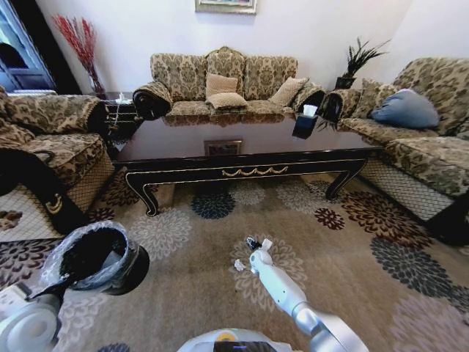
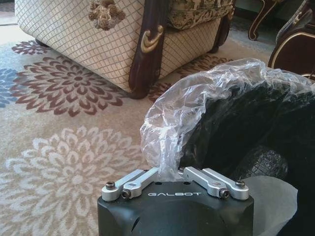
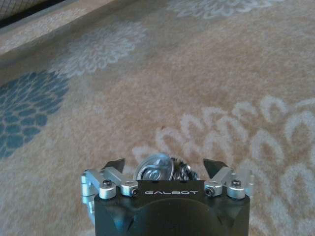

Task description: Move to the front of the table and pick up the trash from the floor, then place it into the trash bin.

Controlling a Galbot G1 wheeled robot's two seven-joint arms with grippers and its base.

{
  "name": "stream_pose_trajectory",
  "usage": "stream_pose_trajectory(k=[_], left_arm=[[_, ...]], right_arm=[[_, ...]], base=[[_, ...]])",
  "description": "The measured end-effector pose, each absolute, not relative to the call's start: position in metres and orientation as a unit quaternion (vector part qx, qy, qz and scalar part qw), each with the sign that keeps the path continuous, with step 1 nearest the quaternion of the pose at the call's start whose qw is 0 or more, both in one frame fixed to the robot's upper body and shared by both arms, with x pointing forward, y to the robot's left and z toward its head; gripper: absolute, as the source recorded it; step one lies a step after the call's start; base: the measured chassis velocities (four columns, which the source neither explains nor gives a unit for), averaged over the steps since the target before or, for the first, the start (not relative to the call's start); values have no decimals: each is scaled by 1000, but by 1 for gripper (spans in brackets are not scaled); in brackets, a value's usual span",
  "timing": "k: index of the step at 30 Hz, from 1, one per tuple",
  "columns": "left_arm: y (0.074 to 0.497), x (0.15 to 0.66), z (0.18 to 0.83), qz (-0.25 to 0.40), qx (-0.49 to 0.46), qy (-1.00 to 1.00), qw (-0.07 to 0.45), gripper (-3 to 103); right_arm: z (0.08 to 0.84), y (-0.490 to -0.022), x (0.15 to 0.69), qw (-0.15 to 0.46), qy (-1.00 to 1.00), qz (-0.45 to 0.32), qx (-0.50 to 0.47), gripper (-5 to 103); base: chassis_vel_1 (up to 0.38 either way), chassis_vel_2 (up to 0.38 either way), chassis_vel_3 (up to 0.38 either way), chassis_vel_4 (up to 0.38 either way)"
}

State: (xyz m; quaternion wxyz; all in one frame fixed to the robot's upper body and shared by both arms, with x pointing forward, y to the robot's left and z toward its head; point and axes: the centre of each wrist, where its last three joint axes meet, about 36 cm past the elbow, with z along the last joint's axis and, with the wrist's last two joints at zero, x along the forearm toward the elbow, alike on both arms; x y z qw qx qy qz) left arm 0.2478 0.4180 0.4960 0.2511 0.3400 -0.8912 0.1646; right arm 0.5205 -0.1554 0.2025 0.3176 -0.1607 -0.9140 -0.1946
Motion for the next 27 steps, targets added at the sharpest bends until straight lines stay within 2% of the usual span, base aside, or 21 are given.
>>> stream_pose_trajectory(k=[2, 8, 9, 15, 19, 21, 27], left_arm=[[417, 250, 496, 165, 338, -892, 251, 2], [417, 250, 495, 165, 338, -892, 251, 2], [417, 251, 495, 164, 338, -892, 252, 2], [421, 253, 494, 162, 339, -892, 252, 2], [421, 254, 494, 163, 340, -892, 252, 2], [421, 255, 493, 164, 339, -892, 252, 2], [420, 255, 492, 165, 339, -891, 253, 2]], right_arm=[[201, -153, 519, 325, -914, -189, -156, 81], [200, -153, 518, 326, -913, -188, -155, 81], [195, -153, 517, 332, -913, -179, -156, 62], [187, -153, 517, 334, -914, -168, -156, 60], [186, -152, 514, 330, -917, -163, -151, 51], [185, -152, 511, 327, -920, -159, -145, 44], [186, -152, 505, 311, -929, -151, -131, 34]], base=[[0, 0, 0, 0], [0, 0, 0, 0], [0, 0, 0, 0], [0, 0, 0, 0], [0, 0, 0, 0], [0, 0, 0, 0], [0, 0, 0, 0]])
